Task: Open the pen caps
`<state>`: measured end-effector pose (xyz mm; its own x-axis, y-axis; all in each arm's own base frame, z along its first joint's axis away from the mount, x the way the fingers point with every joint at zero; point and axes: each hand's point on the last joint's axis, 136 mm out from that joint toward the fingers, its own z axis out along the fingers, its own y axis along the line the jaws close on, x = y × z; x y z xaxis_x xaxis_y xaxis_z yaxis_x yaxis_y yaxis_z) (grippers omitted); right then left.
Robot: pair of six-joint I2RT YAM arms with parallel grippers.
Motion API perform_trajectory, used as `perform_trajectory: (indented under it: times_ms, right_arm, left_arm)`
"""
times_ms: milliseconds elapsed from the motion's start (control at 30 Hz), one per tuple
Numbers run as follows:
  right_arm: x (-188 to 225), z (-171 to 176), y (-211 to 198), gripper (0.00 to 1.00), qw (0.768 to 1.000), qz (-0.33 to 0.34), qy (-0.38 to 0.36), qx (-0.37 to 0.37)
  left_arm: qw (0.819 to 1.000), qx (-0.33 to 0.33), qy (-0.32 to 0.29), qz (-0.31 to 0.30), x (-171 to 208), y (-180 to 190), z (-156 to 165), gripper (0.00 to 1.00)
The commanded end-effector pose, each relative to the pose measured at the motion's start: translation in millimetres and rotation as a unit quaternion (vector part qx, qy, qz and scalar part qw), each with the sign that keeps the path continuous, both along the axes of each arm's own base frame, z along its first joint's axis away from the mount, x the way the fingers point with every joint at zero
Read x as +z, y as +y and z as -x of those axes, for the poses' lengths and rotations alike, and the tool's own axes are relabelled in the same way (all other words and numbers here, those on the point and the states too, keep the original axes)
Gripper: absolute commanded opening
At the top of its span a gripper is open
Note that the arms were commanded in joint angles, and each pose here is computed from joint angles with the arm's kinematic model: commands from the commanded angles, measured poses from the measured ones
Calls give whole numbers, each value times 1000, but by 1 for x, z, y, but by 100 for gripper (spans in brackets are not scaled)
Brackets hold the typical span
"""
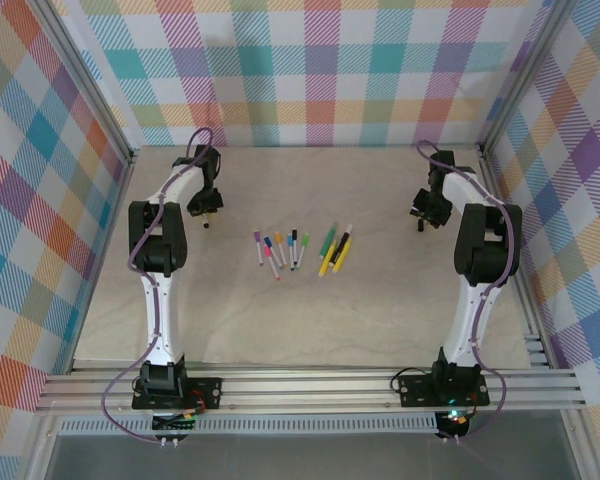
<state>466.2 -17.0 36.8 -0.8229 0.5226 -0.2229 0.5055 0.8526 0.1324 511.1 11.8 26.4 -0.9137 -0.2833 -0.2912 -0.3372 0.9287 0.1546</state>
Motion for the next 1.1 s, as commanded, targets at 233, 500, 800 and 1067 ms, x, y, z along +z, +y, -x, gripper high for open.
perform_trajectory:
  times_ms: [233, 500, 800, 1067]
  right_arm:
    - [-4, 7, 3, 40, 1000, -10, 17, 5]
    - [40, 9, 11, 40, 999, -20, -32, 8]
    - [77, 79, 78, 48, 991, -57, -91, 80]
    - [63, 156, 100, 50, 986, -88, -79, 114]
  left_arm:
    - [1000, 0, 2, 11, 18, 1, 0, 29]
    - [996, 8, -75, -36, 105, 6, 5, 31]
    - [977, -106, -160, 90, 165, -133, 71, 34]
    - [946, -247, -134, 161, 132, -291, 134, 35]
